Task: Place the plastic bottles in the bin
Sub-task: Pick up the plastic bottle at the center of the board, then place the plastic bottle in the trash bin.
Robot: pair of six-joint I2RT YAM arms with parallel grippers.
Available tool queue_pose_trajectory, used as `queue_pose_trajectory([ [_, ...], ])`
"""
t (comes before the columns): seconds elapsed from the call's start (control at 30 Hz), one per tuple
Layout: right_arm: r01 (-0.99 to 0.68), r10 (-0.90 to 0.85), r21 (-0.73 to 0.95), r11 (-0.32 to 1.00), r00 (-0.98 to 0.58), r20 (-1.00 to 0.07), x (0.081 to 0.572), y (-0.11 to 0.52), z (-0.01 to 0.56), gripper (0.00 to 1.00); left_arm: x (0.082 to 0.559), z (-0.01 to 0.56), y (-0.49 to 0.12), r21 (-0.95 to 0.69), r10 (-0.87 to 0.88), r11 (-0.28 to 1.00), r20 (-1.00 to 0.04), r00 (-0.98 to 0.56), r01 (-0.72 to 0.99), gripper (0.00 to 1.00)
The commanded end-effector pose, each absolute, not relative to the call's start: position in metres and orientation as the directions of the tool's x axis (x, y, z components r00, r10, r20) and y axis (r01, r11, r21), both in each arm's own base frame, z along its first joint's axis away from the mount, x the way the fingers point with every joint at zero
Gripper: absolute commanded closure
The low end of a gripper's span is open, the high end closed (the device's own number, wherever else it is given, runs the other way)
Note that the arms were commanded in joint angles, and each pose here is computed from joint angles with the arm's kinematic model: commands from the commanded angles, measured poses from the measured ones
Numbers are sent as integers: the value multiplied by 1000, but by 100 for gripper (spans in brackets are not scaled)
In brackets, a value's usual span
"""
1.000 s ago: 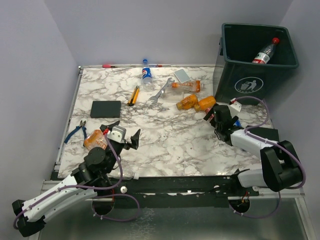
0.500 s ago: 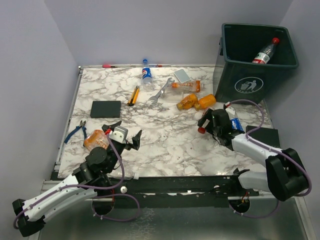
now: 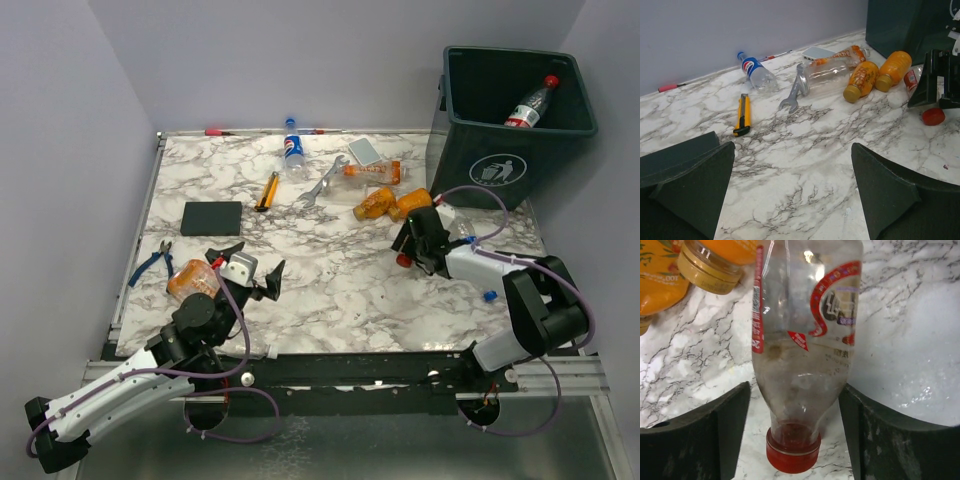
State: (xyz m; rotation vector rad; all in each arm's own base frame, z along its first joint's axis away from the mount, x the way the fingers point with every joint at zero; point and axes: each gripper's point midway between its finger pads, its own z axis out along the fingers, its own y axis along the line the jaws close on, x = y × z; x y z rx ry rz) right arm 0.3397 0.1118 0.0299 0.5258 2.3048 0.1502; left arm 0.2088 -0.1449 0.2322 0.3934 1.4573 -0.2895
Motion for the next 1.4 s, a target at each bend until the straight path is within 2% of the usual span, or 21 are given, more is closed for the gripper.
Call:
queue_pose_trajectory([
  [0.0, 307, 399, 256, 917, -672, -624, 320, 111, 16, 37, 208, 232, -143, 87, 47, 901, -993, 105, 424, 1],
  [0.1, 235, 403, 335, 912, -659, -635, 312, 121, 32, 51, 208, 233, -144, 87, 45, 899, -993, 106, 430, 1],
  [0.2, 21, 359, 461, 887, -660, -660, 296, 149, 67, 57, 204, 235, -150, 79, 34, 883, -994, 105, 462, 1],
  [0.33, -371, 260, 622, 689, -675, -690, 248, 203, 145, 58, 198, 245, -161, 54, 0, 850, -995, 102, 524, 1],
  [0.47, -534, 158, 710, 460, -737, -657, 192, 227, 204, 59, 180, 259, -203, 139, 34, 697, -986, 160, 704, 1],
  [0.57, -553, 73, 760, 343, -790, -608, 160, 234, 221, 61, 176, 260, -238, 233, 123, 565, -972, 198, 791, 1],
  [0.73, -546, 27, 774, 320, -811, -584, 140, 230, 228, 67, 190, 252, -262, 493, 327, 429, -866, 379, 757, 1],
  [0.83, -521, -23, 769, 370, -833, -553, 137, 225, 217, 75, 201, 246, -260, 715, 480, 315, -688, 545, 624, 1],
  [0.93, -488, -58, 777, 397, -859, -509, 137, 224, 212, 78, 215, 236, -254, 877, 621, 148, -443, 647, 458, 1],
  [1.07, -482, -62, 788, 382, -864, -499, 140, 228, 219, 81, 221, 243, -260, 923, 649, 52, -321, 690, 381, 1],
  [1.37, -462, -97, 811, 358, -883, -460, 160, 250, 220, 86, 211, 257, -296, 949, 596, -52, -221, 772, 312, 1],
])
